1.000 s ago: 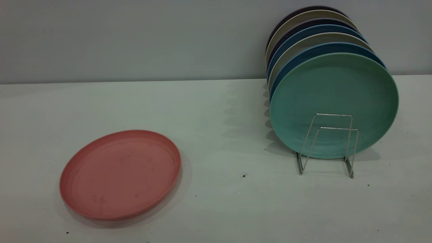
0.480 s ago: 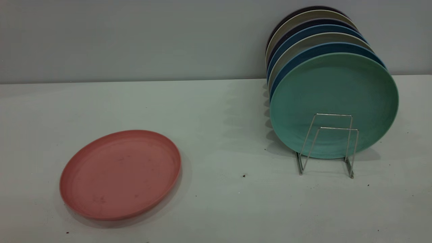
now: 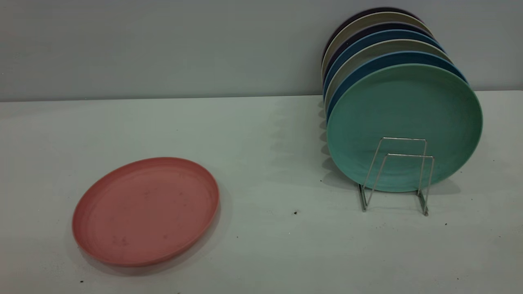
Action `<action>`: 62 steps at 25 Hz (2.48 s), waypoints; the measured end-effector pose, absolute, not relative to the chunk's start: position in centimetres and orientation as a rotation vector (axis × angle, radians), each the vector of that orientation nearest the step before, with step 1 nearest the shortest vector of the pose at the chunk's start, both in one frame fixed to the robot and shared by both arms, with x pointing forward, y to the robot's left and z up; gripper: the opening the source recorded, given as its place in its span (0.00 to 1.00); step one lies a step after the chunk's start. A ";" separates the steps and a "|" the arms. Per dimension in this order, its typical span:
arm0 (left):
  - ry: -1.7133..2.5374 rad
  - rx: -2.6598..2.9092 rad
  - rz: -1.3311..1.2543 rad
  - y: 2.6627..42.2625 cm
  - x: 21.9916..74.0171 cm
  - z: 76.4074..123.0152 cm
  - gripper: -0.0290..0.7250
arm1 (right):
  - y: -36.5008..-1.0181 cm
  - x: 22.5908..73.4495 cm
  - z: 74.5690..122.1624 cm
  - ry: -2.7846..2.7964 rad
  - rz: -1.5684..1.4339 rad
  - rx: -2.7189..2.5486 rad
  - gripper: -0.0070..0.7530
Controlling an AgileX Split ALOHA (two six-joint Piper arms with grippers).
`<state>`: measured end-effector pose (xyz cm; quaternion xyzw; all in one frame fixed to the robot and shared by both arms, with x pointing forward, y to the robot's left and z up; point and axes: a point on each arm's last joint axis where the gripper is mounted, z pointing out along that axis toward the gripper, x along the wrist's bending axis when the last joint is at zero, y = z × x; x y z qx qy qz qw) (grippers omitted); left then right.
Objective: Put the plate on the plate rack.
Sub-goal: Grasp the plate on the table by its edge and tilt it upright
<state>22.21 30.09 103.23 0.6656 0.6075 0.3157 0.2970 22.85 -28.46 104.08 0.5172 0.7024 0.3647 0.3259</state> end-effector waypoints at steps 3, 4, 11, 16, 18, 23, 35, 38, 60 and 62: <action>1.615 1.769 0.839 30.1 22.2 103.2 0.53 | -28.5 22.8 104.1 1.841 0.956 1.355 0.61; 1.615 1.769 0.839 30.1 22.2 103.2 0.53 | -28.5 22.8 104.1 1.841 0.956 1.355 0.61; 1.616 1.769 0.839 30.1 22.2 103.2 0.53 | -28.5 22.8 104.1 1.841 0.956 1.355 0.61; 1.616 1.768 0.839 30.1 22.2 103.2 0.53 | -28.5 22.8 104.1 1.841 0.956 1.355 0.61; 1.616 1.768 0.839 30.1 22.2 103.2 0.53 | -28.4 22.8 104.1 1.841 0.957 1.355 0.61; 1.593 1.732 0.859 30.0 22.2 103.8 0.53 | -28.2 22.8 104.1 1.848 0.986 1.357 0.61; 1.717 1.775 0.577 29.1 26.9 104.4 0.54 | -27.1 25.2 105.9 1.971 1.083 1.462 0.61; 1.757 1.792 0.541 29.1 29.3 104.4 0.54 | -26.7 26.5 106.1 2.015 1.105 1.481 0.61; 1.987 1.946 0.131 28.5 47.3 96.4 0.54 | -26.4 29.5 106.5 2.063 1.117 1.414 0.61; 2.020 1.938 0.086 29.1 49.3 95.1 0.54 | -26.4 29.5 106.5 2.063 1.117 1.414 0.61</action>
